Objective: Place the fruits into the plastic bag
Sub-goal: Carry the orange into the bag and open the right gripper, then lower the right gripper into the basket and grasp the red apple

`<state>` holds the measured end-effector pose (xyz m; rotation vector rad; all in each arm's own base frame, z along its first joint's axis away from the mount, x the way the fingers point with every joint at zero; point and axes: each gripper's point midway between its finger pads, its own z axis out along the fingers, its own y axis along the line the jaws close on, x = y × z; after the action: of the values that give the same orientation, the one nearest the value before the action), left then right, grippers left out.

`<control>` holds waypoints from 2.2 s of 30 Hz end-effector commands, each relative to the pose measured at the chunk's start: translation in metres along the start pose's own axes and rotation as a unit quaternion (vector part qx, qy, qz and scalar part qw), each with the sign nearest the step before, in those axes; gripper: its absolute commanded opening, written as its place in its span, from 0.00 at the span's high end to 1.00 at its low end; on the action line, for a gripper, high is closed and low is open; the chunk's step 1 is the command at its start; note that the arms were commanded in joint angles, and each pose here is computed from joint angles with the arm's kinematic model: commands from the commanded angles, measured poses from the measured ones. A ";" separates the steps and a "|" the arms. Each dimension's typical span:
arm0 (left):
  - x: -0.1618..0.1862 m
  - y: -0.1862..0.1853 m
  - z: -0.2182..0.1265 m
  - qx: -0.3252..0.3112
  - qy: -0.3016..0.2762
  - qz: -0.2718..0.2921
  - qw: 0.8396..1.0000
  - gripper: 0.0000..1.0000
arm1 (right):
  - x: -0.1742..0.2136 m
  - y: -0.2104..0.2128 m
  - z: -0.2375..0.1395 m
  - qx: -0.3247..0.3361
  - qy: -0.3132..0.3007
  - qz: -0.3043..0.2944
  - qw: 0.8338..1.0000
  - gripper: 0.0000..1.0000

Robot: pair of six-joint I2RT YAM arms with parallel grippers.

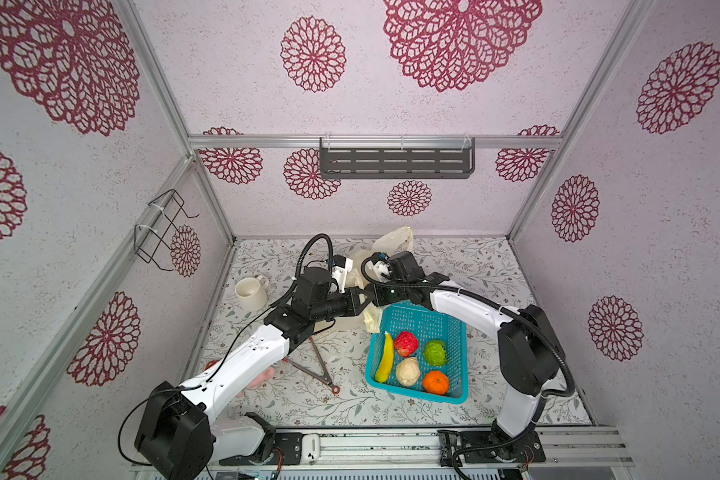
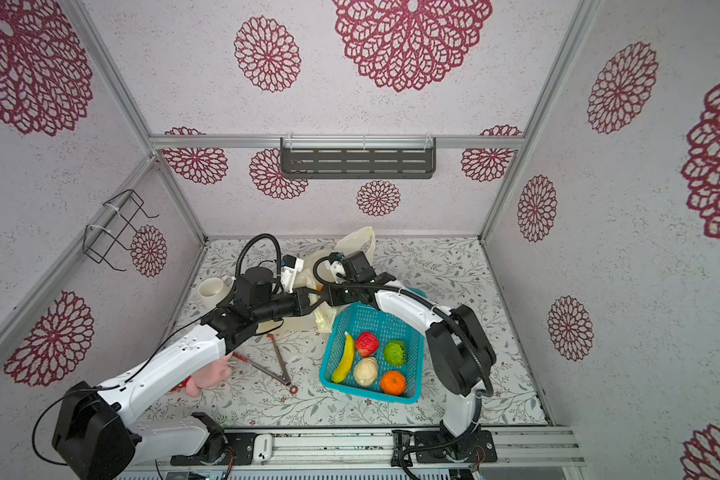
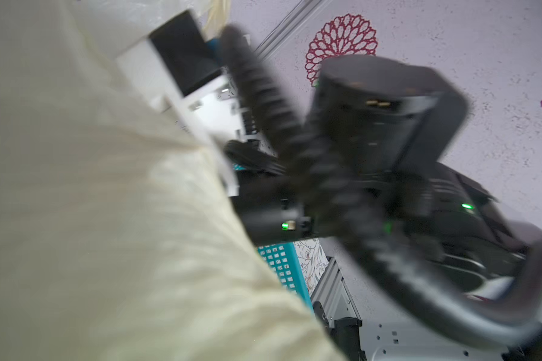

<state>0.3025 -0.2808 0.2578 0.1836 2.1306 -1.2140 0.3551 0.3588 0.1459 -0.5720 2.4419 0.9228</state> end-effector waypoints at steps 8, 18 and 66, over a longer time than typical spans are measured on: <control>-0.014 -0.019 -0.007 0.024 -0.025 0.032 0.999 1.00 | -0.016 0.001 -0.021 0.028 -0.035 -0.011 0.999 0.39; -0.015 -0.020 -0.007 0.026 -0.027 0.032 0.999 1.00 | -0.058 0.004 -0.091 0.071 -0.138 -0.035 0.987 0.29; -0.015 -0.022 0.009 0.040 -0.002 0.019 0.999 1.00 | 0.153 -0.096 -0.048 0.203 0.108 -0.034 0.973 0.23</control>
<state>0.3079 -0.2928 0.2709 0.2347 2.0885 -1.2560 0.2763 0.2435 0.0600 -0.5964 2.6151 0.4539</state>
